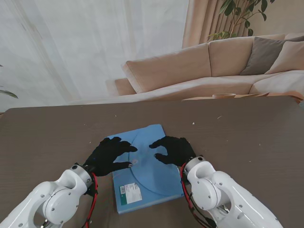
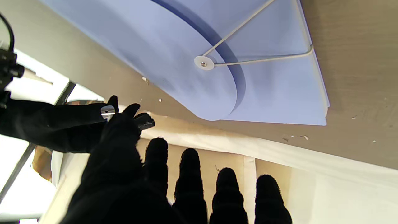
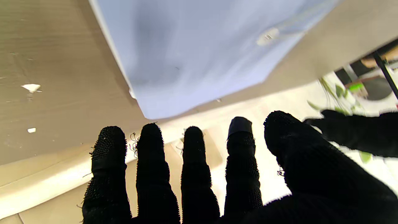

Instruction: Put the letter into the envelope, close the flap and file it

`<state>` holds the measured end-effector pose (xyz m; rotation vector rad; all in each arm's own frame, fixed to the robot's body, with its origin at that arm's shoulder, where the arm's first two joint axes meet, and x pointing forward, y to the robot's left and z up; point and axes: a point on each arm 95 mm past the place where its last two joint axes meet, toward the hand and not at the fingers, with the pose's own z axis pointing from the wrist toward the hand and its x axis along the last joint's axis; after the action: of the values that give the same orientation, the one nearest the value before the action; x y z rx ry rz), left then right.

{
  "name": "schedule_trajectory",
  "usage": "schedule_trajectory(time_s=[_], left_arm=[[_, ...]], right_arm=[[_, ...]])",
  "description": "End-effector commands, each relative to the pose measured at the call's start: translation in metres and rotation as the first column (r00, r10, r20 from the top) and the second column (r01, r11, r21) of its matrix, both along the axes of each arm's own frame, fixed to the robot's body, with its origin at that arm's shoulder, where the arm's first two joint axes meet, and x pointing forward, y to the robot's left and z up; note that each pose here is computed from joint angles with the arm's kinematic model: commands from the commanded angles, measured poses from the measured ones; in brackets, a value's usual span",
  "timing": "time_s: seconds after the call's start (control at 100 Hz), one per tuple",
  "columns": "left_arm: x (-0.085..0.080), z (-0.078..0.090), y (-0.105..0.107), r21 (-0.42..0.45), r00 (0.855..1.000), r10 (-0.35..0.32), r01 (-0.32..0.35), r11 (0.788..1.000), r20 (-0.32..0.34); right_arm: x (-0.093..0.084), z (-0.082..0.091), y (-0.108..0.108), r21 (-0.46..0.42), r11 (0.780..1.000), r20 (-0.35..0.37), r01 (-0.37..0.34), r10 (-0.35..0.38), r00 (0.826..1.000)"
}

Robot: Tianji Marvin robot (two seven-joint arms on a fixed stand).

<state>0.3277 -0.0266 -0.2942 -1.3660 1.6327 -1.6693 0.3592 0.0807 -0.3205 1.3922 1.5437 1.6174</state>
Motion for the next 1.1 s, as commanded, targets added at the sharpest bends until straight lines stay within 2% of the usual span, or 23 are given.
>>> schedule_trajectory(time_s=[0.0, 0.18, 0.4, 0.57, 0.78, 0.88, 1.0, 1.09], left_arm=[[-0.012, -0.009, 0.002, -0.027, 1.000, 0.002, -0.003, 1.000, -0.021], [-0.033, -0.022, 0.022, -0.197, 0.997, 0.049, -0.058, 0.979, -0.052], [-0.051, -0.044, 0.035, -0.392, 0.988, 0.118, -0.148, 0.908, -0.100], [-0.056, -0.054, 0.035, -0.440, 0.979, 0.142, -0.192, 0.877, -0.144], [-0.059, -0.066, 0.029, -0.492, 0.968, 0.149, -0.232, 0.839, -0.202], [-0.057, -0.066, 0.029, -0.508, 0.965, 0.143, -0.239, 0.828, -0.220], [-0.057, -0.066, 0.028, -0.535, 0.967, 0.145, -0.237, 0.811, -0.208], [-0.057, -0.066, 0.026, -0.553, 0.968, 0.144, -0.238, 0.799, -0.207]], right_arm=[[-0.013, 0.000, 0.012, 0.036, 0.999, -0.011, -0.017, 0.017, 1.000], [-0.035, -0.005, 0.022, 0.170, 0.985, -0.017, 0.006, -0.003, 1.000], [-0.060, -0.023, 0.029, 0.318, 0.947, -0.071, 0.036, -0.014, 0.997], [-0.070, -0.039, 0.033, 0.393, 0.918, -0.097, 0.053, -0.016, 0.995], [-0.075, -0.051, 0.035, 0.462, 0.884, -0.117, 0.072, -0.020, 0.993], [-0.074, -0.052, 0.036, 0.471, 0.880, -0.114, 0.066, -0.014, 0.993], [-0.071, -0.056, 0.038, 0.496, 0.866, -0.127, 0.063, 0.001, 0.992], [-0.070, -0.057, 0.039, 0.498, 0.866, -0.127, 0.047, 0.019, 0.992]])
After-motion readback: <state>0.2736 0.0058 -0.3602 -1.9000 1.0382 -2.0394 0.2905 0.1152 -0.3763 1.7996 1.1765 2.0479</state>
